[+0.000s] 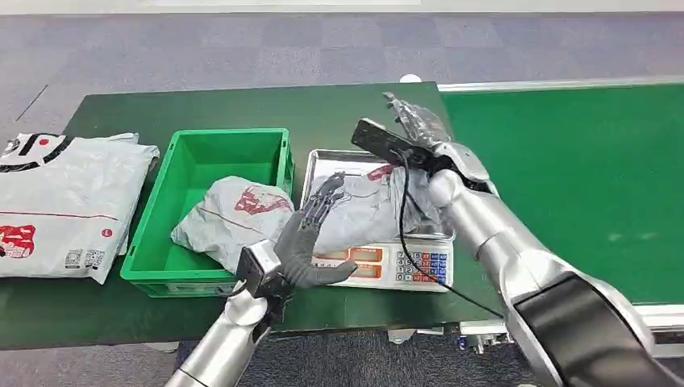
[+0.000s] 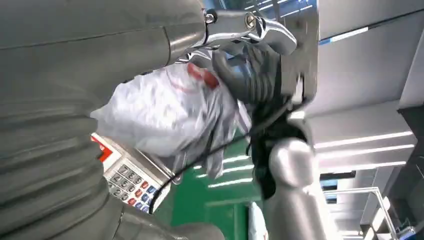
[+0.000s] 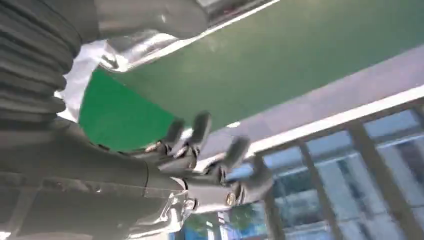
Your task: Moved the parcel from conveyor to table for the left to box.
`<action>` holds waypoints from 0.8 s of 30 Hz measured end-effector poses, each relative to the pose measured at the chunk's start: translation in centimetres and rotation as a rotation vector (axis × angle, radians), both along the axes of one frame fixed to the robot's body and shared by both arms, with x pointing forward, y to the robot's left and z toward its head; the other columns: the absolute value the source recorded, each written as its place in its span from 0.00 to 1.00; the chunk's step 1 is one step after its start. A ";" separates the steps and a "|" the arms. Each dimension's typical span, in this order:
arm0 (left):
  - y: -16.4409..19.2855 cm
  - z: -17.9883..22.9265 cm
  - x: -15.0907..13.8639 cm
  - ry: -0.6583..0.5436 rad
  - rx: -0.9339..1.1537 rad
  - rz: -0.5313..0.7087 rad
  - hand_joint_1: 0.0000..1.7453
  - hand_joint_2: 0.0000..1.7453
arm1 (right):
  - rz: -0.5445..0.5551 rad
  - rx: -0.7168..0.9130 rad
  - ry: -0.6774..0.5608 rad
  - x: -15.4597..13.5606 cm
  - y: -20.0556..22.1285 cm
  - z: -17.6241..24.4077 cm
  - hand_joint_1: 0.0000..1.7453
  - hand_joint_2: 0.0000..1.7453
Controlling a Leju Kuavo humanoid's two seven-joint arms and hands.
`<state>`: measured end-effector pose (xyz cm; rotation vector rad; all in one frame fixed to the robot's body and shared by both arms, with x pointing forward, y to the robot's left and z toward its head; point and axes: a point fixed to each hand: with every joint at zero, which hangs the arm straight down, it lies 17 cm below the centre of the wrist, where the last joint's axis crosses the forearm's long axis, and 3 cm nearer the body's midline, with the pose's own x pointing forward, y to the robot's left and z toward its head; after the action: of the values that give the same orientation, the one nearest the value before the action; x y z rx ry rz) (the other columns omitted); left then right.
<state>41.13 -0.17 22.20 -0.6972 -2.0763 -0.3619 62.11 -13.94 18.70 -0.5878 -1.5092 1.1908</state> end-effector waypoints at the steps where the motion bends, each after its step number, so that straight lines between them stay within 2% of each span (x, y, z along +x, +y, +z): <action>1: 0.1 0.0 0.0 0.000 0.000 0.002 0.00 1.00 | -0.009 0.013 -0.001 0.0 -0.6 -0.2 0.00 1.00; 5: 0.4 0.0 0.0 -0.004 0.002 0.008 0.00 1.00 | 0.008 0.121 0.005 -1.0 -1.1 -0.8 0.00 1.00; 8: 0.8 -0.2 0.1 -0.002 0.002 0.016 0.00 1.00 | 0.036 0.286 0.050 -3.2 -2.0 -3.0 0.00 1.00; 10: 1.2 -0.5 0.2 0.001 0.009 0.027 0.00 1.00 | 0.061 0.443 0.021 -5.2 -2.7 -3.2 0.00 1.00; 14: 1.4 -1.9 0.4 0.014 0.051 0.041 0.00 1.00 | 0.057 0.692 -0.168 -8.4 -5.5 -0.1 0.00 1.00; 16: 1.1 -3.1 0.4 0.028 0.086 0.037 0.00 1.00 | 0.054 0.761 -0.265 -10.0 -6.8 1.8 0.00 1.00; 19: 0.5 -5.5 1.0 0.062 0.185 0.036 0.00 1.00 | 0.063 0.805 -0.413 -12.0 -8.3 5.0 0.00 1.00; 21: 0.1 -6.4 1.3 0.069 0.242 0.046 0.00 1.00 | 0.062 0.818 -0.461 -12.7 -8.9 6.3 0.00 1.00; 24: -0.4 -9.0 3.2 0.076 0.437 0.103 0.00 1.00 | 0.057 0.845 -0.539 -13.5 -10.2 8.3 0.00 1.00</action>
<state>44.32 -0.52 13.20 -0.3349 -1.8646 -0.6921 48.58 -24.10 26.97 -0.2823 -2.2935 0.3362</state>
